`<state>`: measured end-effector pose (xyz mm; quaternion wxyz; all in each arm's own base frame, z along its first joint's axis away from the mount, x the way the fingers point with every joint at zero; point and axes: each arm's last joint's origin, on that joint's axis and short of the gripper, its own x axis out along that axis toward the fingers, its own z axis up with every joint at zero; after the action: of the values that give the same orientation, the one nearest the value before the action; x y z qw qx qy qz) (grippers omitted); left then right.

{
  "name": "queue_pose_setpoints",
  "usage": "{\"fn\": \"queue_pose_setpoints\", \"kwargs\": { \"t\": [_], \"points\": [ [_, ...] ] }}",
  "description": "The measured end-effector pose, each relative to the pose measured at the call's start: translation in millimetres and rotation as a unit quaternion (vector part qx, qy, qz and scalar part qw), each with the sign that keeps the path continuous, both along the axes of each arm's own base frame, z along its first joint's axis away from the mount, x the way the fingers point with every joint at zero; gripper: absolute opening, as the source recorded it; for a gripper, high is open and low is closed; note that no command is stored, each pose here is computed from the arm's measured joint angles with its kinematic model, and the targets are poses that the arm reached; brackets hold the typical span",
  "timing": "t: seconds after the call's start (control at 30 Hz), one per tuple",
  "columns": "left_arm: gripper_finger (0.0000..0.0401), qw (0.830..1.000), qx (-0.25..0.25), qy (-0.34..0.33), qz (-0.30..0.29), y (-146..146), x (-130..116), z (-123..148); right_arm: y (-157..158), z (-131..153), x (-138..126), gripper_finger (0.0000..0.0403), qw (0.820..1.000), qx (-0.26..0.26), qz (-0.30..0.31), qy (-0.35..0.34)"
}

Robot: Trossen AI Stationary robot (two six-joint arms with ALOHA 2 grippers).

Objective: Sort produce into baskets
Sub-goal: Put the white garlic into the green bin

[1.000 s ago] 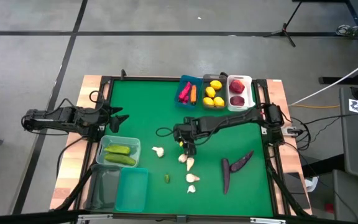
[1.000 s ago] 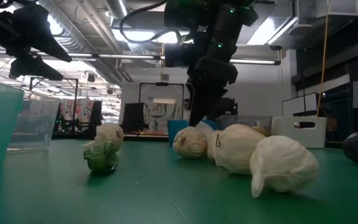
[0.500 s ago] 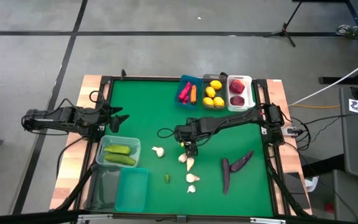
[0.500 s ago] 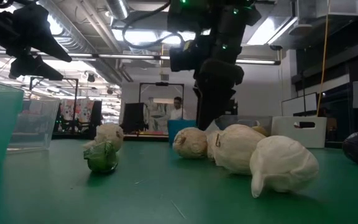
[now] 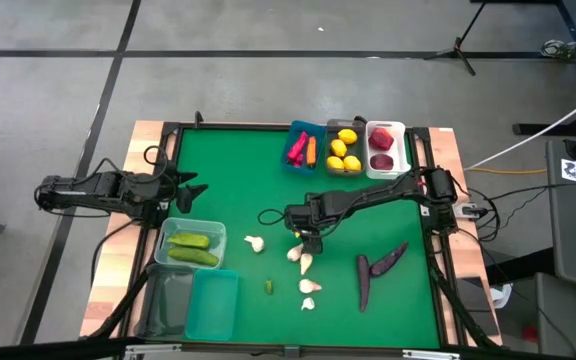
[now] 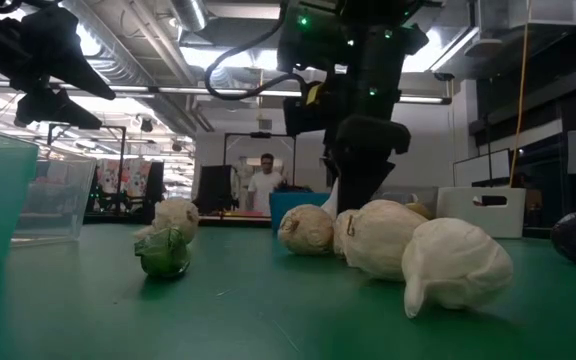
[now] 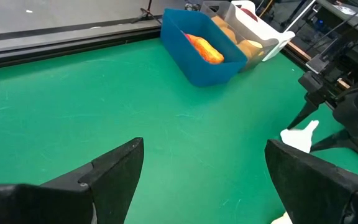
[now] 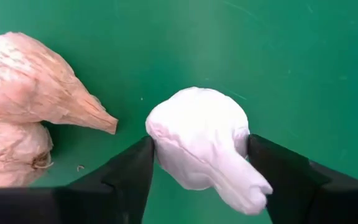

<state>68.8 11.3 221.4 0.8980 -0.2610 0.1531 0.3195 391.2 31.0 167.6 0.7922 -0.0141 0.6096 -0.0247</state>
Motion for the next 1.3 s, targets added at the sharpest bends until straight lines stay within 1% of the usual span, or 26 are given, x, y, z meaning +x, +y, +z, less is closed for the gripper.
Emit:
{"fn": "queue_pose_setpoints", "kwargs": {
  "t": [0.17, 0.33, 0.43, 0.83, 0.97, 1.07, 1.17, 1.23, 1.3],
  "points": [
    [0.0329, 1.000, 0.001, 0.000, 0.001, 0, 0, 0, 0, 0, 1, 0.0220, 1.000, 0.000, 0.004, -0.007],
    [0.0329, 1.000, 0.001, 0.000, 0.001, 0, 0, 0, 1, 1, 5, 0.0196, 1.000, 0.014, 0.006, -0.024],
    [0.0329, 1.000, 0.001, 0.000, 0.001, 0, 0, 0, 1, 1, 5, 0.0187, 1.000, 0.014, 0.008, -0.026],
    [0.0329, 1.000, 0.000, 0.000, 0.001, 0, 0, 0, 2, 3, 10, 0.0182, 0.999, 0.018, 0.000, -0.051],
    [0.0329, 1.000, 0.000, -0.001, 0.001, 0, 0, 0, 2, 9, 13, 0.0181, 0.998, 0.020, -0.001, -0.059],
    [0.0329, 1.000, 0.000, -0.001, 0.001, 0, 0, 0, 2, 17, 17, 0.0181, 0.997, 0.021, 0.000, -0.072],
    [0.0329, 1.000, 0.000, -0.001, 0.002, 0, 0, 0, 4, 36, 27, 0.0181, 0.994, 0.035, 0.005, -0.105],
    [0.0329, 1.000, -0.001, -0.001, 0.002, 0, 0, 0, 6, 52, 35, 0.0181, 0.990, 0.051, 0.013, -0.134],
    [0.0329, 1.000, -0.001, -0.001, 0.002, 0, 0, 0, 12, 72, 45, 0.0181, 0.980, 0.071, 0.029, -0.184]
  ]
}}
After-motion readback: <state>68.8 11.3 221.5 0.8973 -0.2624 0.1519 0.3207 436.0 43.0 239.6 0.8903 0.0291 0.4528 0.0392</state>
